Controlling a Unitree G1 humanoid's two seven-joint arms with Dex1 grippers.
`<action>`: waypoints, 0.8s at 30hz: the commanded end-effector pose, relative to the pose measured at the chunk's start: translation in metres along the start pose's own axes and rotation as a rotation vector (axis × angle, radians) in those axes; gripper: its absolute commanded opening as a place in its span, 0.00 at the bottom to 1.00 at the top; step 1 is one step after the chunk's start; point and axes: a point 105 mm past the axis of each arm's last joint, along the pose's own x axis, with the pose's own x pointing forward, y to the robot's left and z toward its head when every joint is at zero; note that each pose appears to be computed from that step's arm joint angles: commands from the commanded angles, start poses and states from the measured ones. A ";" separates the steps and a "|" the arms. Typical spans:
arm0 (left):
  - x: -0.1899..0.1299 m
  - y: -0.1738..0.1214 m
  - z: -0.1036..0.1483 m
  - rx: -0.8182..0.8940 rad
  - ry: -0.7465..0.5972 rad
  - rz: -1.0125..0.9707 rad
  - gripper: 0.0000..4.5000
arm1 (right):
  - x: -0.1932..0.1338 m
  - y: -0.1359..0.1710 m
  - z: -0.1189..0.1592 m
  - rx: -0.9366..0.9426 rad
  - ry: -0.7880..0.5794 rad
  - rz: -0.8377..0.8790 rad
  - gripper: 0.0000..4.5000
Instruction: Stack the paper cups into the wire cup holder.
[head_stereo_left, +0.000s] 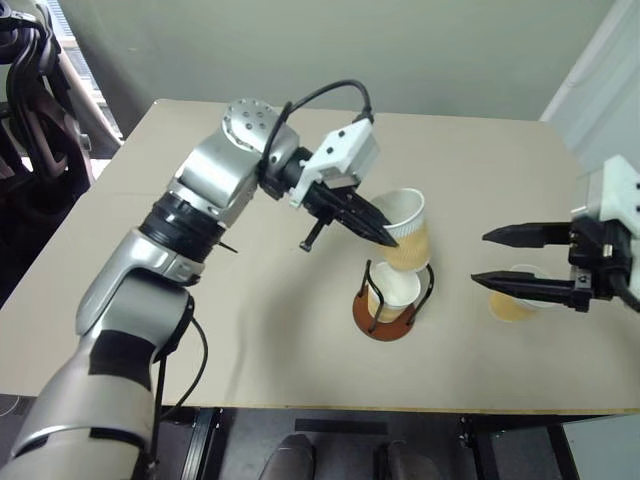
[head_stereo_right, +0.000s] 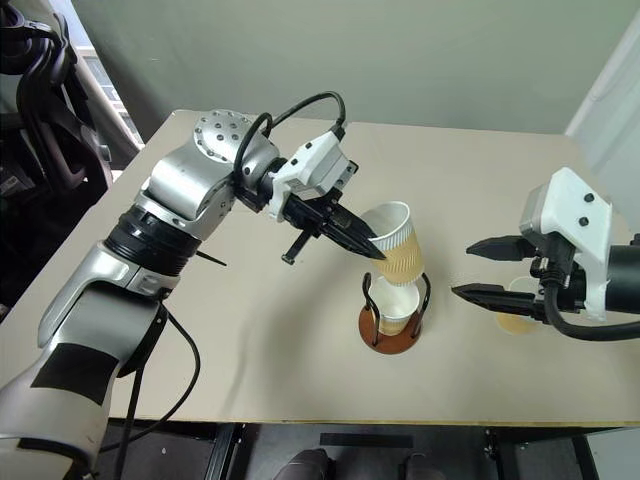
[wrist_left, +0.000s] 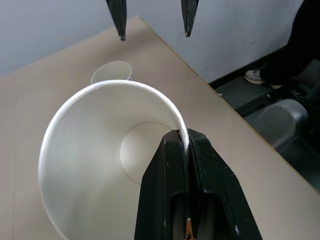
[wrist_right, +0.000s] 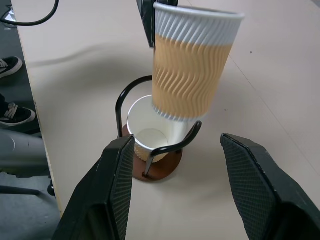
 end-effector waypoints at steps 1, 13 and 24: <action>0.000 -0.002 0.012 0.060 -0.007 -0.051 0.00 | -0.004 0.002 0.008 -0.031 -0.031 -0.034 0.60; 0.005 -0.008 0.002 0.053 0.038 -0.094 0.00 | 0.000 0.004 0.005 -0.017 -0.025 -0.033 0.60; 0.010 -0.012 -0.004 0.055 0.059 -0.125 0.00 | 0.001 0.004 0.007 -0.026 -0.031 -0.027 0.60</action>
